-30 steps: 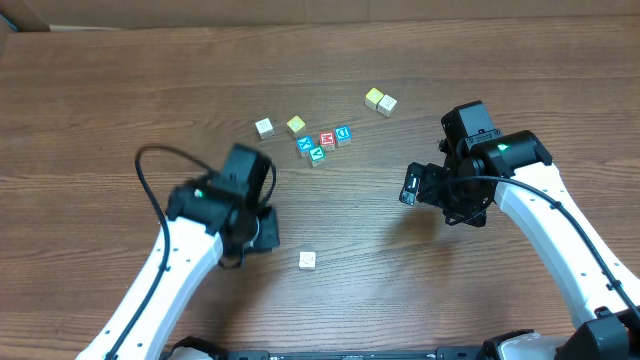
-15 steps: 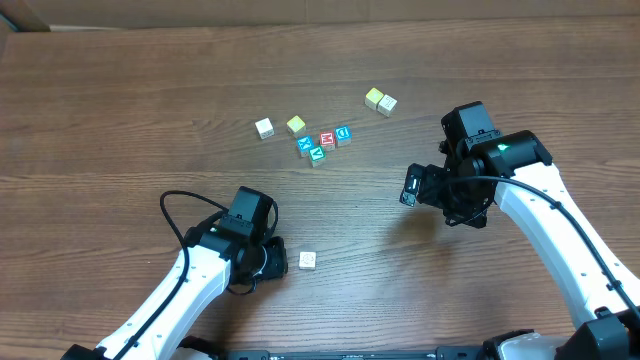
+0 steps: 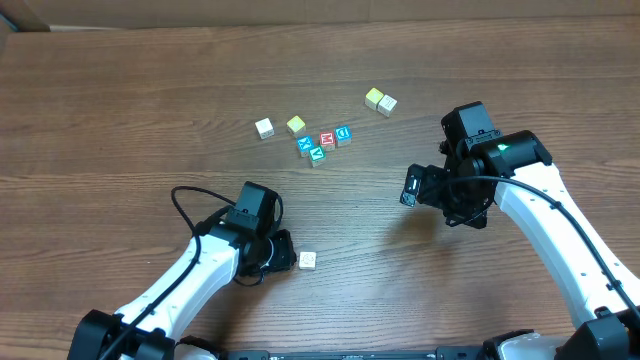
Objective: Flip 3 blocks
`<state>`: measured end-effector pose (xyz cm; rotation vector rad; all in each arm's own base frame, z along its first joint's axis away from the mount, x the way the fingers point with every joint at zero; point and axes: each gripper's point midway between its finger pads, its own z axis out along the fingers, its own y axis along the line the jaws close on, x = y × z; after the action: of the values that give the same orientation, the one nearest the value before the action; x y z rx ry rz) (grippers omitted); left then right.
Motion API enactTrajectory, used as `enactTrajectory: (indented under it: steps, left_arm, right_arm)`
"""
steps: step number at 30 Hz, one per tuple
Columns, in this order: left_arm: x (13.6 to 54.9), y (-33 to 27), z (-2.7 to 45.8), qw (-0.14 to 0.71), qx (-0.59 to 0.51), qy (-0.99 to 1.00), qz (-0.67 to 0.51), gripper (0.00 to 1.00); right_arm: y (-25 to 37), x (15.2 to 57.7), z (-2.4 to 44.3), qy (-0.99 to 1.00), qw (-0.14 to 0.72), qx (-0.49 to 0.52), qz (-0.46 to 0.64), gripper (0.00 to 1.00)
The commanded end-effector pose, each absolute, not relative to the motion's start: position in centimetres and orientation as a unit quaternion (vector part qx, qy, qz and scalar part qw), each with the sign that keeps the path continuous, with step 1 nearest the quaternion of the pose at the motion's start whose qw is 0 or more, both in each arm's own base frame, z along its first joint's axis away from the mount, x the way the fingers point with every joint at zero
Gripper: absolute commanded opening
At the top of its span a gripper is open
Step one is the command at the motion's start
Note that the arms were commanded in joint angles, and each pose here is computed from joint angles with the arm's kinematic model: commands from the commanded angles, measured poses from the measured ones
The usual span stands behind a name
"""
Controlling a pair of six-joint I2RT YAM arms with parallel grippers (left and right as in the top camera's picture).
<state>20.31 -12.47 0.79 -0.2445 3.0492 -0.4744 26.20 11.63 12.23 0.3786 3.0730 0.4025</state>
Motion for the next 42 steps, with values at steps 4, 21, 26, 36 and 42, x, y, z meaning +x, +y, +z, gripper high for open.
enactTrajectory:
  steps: [4, 21, 26, 36, 42]
  left_arm:
    - [19.1, -12.2, -0.4, -0.006, -0.084, 0.986, -0.141, 0.35]
    - [22.9, -12.1, 4.0, 0.060, -0.078, 0.988, -0.123, 0.42]
    - [24.7, -12.4, 6.7, 0.083, -0.063, 0.987, -0.121, 0.45]
    - [21.7, -9.5, 7.7, 0.024, -0.054, 0.998, -0.039, 0.63]
    - [19.1, -8.4, 7.6, -0.028, -0.048, 0.998, -0.014, 0.52]
  right_arm:
    - [11.6, 26.9, 13.2, 0.984, 0.030, 0.118, 0.133, 1.00]
    - [11.6, 26.9, 13.3, 0.984, 0.031, 0.118, 0.134, 1.00]
    - [11.6, 27.0, 13.3, 0.983, 0.031, 0.118, 0.134, 1.00]
    - [11.6, 27.1, 13.3, 0.983, 0.033, 0.117, 0.134, 1.00]
    - [11.7, 27.2, 13.3, 0.983, 0.037, 0.117, 0.136, 1.00]
